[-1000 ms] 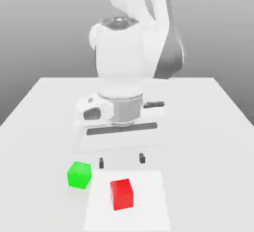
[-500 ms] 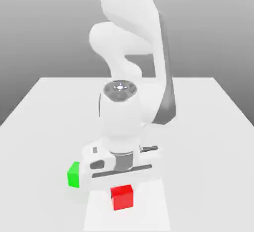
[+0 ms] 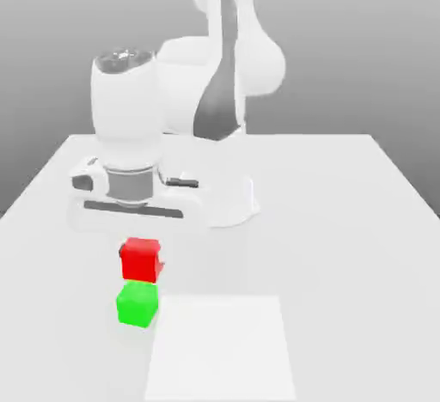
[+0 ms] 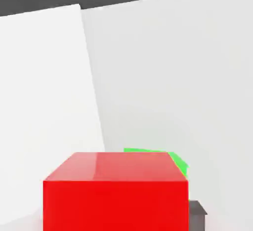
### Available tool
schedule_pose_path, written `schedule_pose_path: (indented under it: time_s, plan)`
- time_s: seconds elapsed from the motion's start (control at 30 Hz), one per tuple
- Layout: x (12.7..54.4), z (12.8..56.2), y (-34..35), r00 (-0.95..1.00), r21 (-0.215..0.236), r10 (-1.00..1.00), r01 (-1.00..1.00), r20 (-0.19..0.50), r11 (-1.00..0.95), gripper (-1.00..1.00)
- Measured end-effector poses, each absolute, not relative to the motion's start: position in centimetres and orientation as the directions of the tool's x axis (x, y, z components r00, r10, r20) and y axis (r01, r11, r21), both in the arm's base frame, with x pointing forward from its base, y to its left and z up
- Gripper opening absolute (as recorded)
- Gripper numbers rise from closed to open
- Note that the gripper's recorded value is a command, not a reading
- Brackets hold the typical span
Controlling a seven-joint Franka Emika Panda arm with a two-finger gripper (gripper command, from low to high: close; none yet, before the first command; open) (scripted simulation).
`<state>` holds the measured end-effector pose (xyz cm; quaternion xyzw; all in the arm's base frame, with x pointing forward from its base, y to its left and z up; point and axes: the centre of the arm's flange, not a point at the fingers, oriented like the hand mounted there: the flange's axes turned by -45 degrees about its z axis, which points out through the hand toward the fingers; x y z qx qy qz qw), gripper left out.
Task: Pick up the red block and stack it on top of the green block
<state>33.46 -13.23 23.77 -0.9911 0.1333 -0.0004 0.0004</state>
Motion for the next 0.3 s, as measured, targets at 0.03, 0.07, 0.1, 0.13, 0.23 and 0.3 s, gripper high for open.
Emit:
schedule_pose_path:
  time_s: [0.03, 0.07, 0.1, 0.13, 0.23, 0.3]
  plan:
    - [33.4, 23.1, -13.3, 0.963, -0.003, -0.271, -0.271, 0.001, -0.963, -1.00]
    - [33.4, 22.3, -13.4, 0.962, -0.005, -0.275, -0.275, 0.001, -0.962, -1.00]
    - [33.4, 21.5, -13.4, 0.961, -0.005, -0.276, -0.276, 0.001, -0.961, -1.00]
    - [33.4, 20.6, -13.4, 0.961, -0.005, -0.276, -0.276, 0.001, -0.961, -1.00]
    - [33.1, 18.3, -13.4, 0.960, -0.001, -0.279, -0.279, 0.000, -0.960, 1.00]
    - [33.1, 18.3, -13.4, 0.960, -0.001, -0.279, -0.279, 0.000, -0.960, 1.00]
